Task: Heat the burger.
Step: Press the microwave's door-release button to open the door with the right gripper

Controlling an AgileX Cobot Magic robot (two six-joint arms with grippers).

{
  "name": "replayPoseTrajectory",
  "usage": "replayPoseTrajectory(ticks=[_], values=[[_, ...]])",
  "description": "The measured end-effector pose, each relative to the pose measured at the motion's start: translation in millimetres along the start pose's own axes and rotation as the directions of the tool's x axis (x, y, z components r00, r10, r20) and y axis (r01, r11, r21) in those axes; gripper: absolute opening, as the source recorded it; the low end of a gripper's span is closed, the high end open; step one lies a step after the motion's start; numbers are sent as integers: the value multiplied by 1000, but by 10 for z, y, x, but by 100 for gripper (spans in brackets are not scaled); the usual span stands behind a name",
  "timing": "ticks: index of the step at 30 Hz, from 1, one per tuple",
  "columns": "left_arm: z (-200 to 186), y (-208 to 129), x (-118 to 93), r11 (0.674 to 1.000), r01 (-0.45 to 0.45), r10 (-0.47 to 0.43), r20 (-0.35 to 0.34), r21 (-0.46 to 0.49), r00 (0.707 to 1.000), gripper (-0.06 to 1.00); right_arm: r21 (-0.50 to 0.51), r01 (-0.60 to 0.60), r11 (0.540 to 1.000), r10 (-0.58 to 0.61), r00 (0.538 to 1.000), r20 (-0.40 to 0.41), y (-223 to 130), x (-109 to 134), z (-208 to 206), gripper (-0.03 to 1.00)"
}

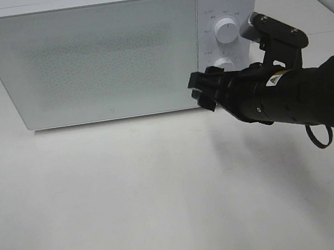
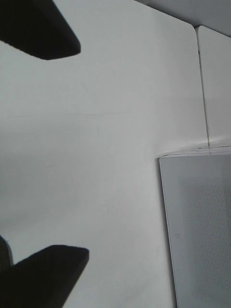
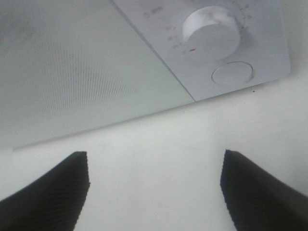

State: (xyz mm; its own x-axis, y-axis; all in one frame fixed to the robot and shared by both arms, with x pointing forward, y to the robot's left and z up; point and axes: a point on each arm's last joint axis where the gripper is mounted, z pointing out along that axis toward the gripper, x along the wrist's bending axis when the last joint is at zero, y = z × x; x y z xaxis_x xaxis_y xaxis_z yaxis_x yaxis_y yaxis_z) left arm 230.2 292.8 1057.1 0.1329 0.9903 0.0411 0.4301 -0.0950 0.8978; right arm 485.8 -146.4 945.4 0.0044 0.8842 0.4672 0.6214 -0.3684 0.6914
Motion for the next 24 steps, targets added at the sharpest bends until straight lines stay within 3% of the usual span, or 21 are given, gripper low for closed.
replayPoseTrajectory(ticks=[1, 5, 10, 11, 13, 19, 24], values=[[0, 0, 0, 1000, 0, 0, 0, 0, 1000, 97, 54, 89, 995, -88, 996, -13, -19, 20, -53, 76], [0, 0, 0, 1000, 0, 0, 0, 0, 1000, 97, 122, 185, 975, -182, 983, -37, -20, 13, -120, 76], [0, 0, 0, 1000, 0, 0, 0, 0, 1000, 97, 243, 304, 921, -294, 953, -75, 53, -34, -213, 76], [0, 0, 0, 1000, 0, 0, 0, 0, 1000, 97, 284, 350, 893, -339, 937, -90, 111, -39, -262, 76], [0, 0, 0, 1000, 0, 0, 0, 0, 1000, 97, 295, 366, 883, -354, 930, -96, 145, -34, -292, 76], [0, 0, 0, 1000, 0, 0, 0, 0, 1000, 97, 382, 504, 775, -487, 861, -147, 324, 44, -568, 76], [0, 0, 0, 1000, 0, 0, 0, 0, 1000, 97, 403, 532, 745, -514, 842, -162, 390, 63, -795, 76]])
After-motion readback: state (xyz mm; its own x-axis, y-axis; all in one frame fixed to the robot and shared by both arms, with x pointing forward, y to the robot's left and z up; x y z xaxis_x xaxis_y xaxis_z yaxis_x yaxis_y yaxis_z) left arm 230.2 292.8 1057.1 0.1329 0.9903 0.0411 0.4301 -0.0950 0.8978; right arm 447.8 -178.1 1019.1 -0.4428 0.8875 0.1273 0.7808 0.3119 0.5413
